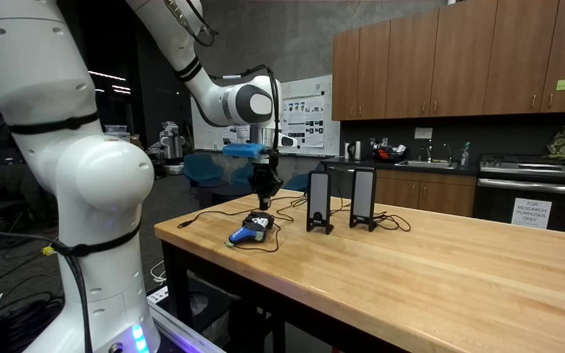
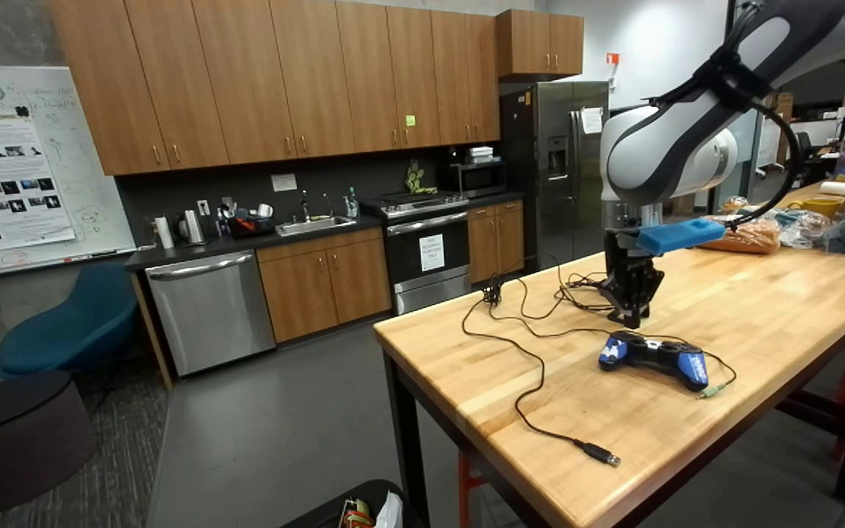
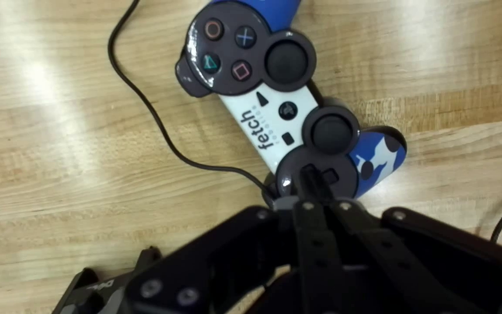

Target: Tap the gaming console

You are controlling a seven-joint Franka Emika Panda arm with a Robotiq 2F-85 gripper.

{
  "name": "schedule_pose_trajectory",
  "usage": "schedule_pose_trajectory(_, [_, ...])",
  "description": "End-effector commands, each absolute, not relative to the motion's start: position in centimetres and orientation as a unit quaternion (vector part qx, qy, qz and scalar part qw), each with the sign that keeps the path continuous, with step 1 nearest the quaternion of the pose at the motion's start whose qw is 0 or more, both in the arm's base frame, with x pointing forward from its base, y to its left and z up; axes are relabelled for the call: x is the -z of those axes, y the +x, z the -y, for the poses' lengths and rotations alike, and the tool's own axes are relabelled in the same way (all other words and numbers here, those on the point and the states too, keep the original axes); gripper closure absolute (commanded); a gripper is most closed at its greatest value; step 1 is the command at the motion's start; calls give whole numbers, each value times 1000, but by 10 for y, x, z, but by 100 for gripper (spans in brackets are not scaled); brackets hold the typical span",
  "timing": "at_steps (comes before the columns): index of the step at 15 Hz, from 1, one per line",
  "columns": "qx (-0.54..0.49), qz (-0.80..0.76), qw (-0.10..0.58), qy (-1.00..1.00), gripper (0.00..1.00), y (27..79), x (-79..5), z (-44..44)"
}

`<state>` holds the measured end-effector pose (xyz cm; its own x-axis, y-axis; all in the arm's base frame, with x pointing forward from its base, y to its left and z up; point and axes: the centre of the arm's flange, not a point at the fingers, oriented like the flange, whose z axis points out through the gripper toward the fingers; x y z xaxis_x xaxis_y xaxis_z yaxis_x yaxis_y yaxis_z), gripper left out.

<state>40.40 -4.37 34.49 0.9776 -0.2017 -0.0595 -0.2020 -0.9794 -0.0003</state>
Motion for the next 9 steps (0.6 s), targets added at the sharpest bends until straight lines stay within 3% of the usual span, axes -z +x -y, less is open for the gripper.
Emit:
schedule_pose_trajectory(1, [-32,-99,8,-995,100,409,-339,44])
schedule_pose_trajectory(9, [-51,-95,6,-994,100,411,-326,43])
